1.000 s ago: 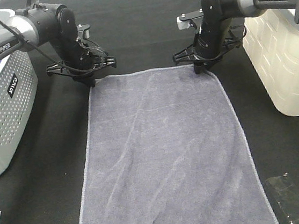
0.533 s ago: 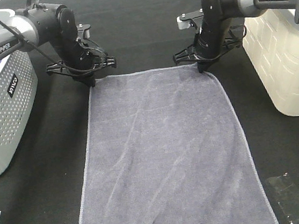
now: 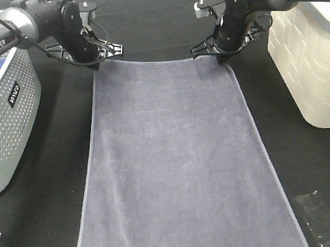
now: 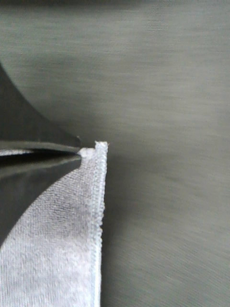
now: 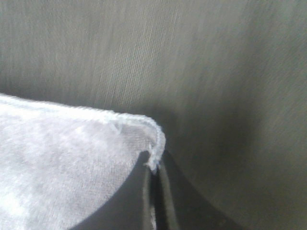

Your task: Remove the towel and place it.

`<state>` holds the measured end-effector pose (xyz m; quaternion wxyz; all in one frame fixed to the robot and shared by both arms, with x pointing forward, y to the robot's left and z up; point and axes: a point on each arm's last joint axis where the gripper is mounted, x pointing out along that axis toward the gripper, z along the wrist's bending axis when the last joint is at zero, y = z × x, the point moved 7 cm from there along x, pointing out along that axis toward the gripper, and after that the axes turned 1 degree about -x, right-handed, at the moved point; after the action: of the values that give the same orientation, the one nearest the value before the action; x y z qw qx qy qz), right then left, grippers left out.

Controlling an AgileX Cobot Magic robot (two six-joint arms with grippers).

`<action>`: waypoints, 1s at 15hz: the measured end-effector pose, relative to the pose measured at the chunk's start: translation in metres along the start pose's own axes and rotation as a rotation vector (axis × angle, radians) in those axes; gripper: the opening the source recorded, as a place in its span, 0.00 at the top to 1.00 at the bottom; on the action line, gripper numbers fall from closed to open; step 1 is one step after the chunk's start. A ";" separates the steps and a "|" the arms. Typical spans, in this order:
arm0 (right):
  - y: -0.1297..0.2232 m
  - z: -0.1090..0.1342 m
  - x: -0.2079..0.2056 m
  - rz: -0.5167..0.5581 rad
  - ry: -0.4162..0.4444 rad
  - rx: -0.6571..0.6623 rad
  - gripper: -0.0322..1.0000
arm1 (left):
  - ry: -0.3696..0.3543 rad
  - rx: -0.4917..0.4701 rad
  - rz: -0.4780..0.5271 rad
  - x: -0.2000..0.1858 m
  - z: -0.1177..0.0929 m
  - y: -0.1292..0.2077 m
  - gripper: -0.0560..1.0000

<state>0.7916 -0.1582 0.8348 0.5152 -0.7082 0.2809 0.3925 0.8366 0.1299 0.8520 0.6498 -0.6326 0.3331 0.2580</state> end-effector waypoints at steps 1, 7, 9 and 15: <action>-0.006 0.000 0.000 -0.036 0.001 -0.006 0.97 | 0.010 0.005 -0.045 0.000 -0.002 -0.007 0.95; -0.046 -0.003 -0.006 -0.295 0.021 -0.018 0.97 | 0.028 0.095 -0.279 -0.003 -0.007 -0.042 0.95; -0.056 -0.003 -0.009 -0.357 0.015 -0.013 0.97 | 0.037 0.132 -0.340 0.002 -0.009 -0.046 0.95; -0.069 -0.037 -0.012 -0.475 0.023 0.041 0.97 | 0.070 0.120 -0.476 0.004 -0.001 -0.062 0.95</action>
<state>0.8510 -0.1719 0.8859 0.6041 -0.7483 0.1202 0.2465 0.8854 0.1244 0.8894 0.7168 -0.6621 0.2117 0.0553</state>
